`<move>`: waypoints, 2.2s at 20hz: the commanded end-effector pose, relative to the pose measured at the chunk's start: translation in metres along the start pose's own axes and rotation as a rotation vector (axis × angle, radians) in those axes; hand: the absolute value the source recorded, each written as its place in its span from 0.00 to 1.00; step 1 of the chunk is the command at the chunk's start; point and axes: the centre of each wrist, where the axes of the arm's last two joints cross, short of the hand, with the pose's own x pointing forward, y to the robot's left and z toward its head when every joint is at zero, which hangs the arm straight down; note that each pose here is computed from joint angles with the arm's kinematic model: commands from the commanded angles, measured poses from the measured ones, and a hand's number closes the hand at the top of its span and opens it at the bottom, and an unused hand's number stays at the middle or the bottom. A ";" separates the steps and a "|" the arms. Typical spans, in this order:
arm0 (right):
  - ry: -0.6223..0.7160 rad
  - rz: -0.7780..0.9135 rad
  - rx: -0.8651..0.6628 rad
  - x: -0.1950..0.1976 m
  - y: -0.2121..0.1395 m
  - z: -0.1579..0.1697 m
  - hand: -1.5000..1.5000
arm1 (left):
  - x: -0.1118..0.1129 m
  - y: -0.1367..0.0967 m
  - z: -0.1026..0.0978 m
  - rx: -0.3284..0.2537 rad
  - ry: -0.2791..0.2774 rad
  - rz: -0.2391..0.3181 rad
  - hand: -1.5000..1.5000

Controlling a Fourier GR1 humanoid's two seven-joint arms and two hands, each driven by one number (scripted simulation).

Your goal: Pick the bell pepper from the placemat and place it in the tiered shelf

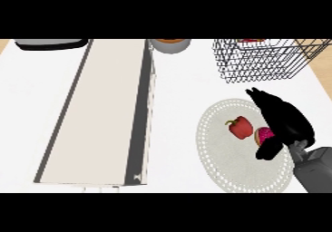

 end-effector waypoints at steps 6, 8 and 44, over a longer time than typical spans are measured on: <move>0.038 0.045 0.003 0.010 0.011 -0.004 0.00 | 0.110 -0.004 -0.041 -0.044 -0.512 -0.006 0.50; 0.046 0.062 0.005 0.014 0.019 -0.006 0.00 | 0.110 -0.004 -0.042 -0.041 -0.506 -0.005 0.50; -0.844 0.329 0.069 0.094 0.007 -0.014 1.00 | 0.110 -0.007 -0.042 -0.100 -0.551 -0.070 0.50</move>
